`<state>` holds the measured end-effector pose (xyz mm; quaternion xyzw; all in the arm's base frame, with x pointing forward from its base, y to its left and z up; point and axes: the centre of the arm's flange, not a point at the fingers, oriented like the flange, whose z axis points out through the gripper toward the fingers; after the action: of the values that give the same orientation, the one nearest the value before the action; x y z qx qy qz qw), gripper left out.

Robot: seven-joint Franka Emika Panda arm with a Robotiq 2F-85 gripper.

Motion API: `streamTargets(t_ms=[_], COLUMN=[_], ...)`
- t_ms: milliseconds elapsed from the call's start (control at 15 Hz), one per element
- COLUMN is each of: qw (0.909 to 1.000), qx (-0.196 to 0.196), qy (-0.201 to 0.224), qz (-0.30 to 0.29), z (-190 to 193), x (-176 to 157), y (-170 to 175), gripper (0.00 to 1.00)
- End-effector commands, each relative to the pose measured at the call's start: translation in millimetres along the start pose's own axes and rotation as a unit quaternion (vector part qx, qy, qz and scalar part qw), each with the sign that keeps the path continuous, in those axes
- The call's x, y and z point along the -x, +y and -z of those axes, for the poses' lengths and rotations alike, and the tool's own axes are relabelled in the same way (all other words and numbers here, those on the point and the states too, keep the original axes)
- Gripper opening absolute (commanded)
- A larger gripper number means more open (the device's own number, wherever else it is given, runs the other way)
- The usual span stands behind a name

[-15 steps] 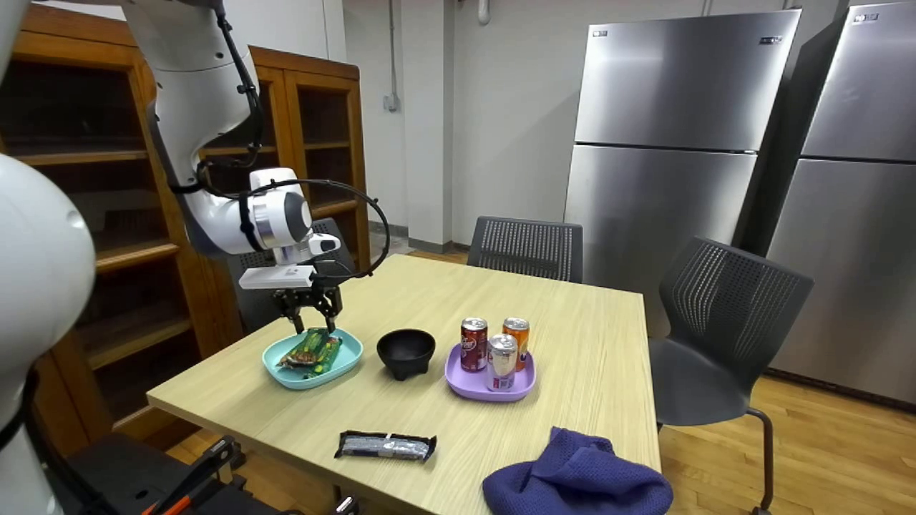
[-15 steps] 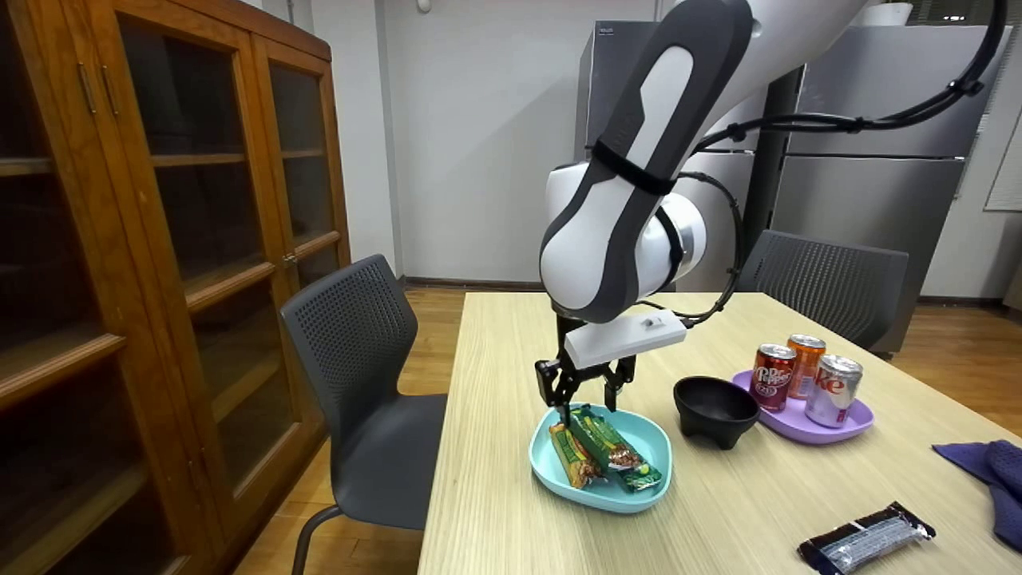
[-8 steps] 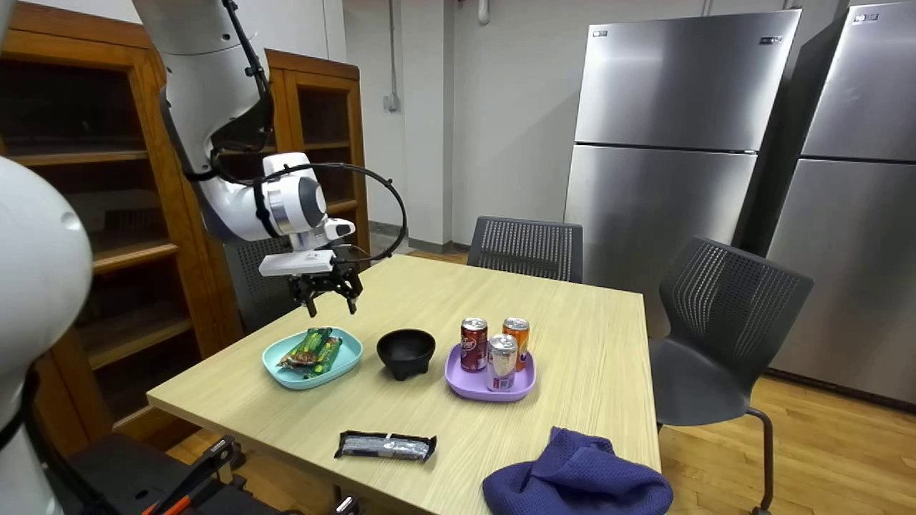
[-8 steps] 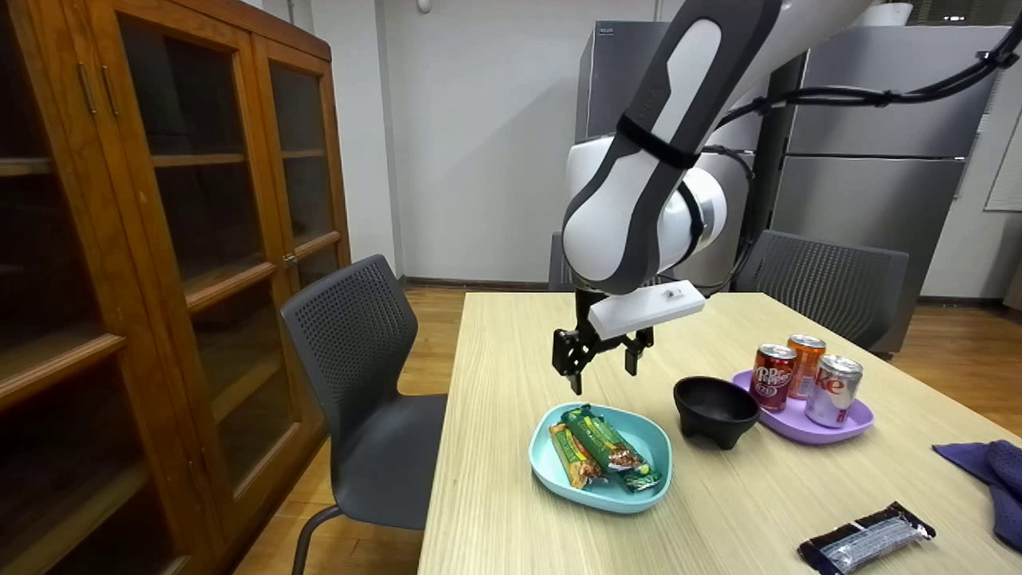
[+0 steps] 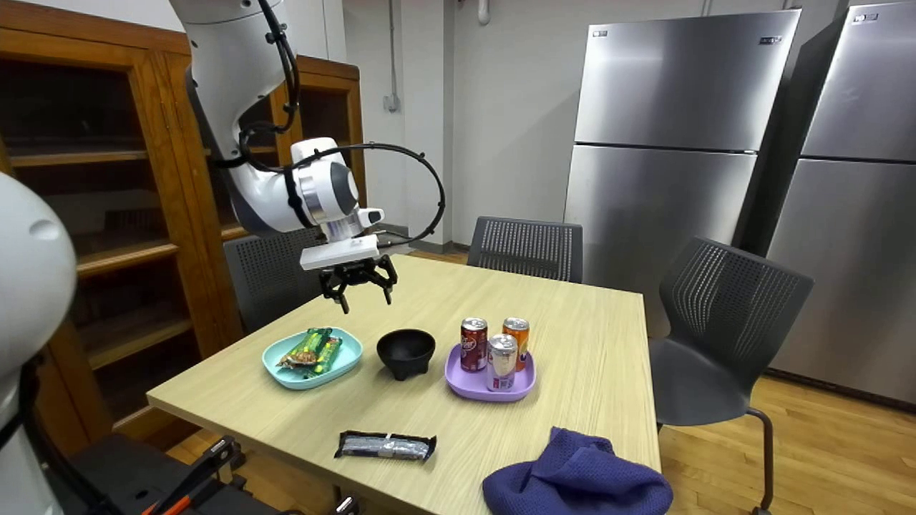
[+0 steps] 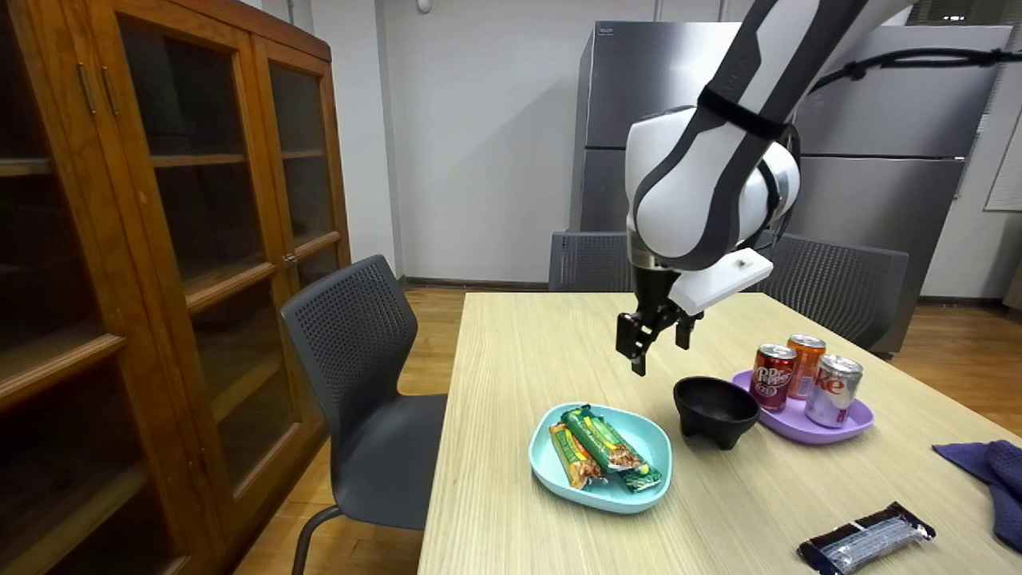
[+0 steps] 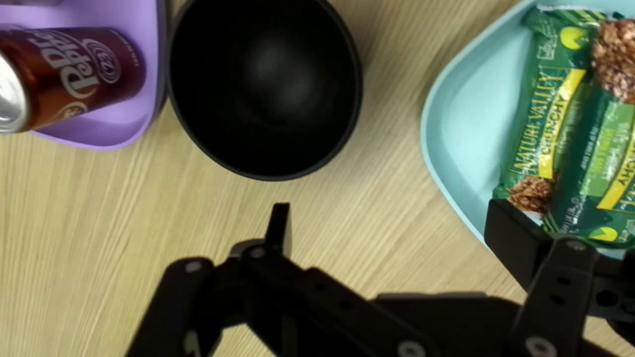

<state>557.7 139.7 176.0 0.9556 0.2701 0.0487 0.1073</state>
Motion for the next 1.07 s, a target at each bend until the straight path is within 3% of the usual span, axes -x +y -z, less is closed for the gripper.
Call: streamTargets(t_ms=[0,533,1000], qw=[0.9993,0.9973,0.9909], qx=[0.001,-0.028,-0.070], qy=[0.009,0.008,-0.021], qz=[0.037,0.067,0.114], z=[12.3,-12.5,-34.6], x=[38.6,112.4,157.6], y=[31.2,86.4,91.4], gripper=[1.00,1.00,1.00])
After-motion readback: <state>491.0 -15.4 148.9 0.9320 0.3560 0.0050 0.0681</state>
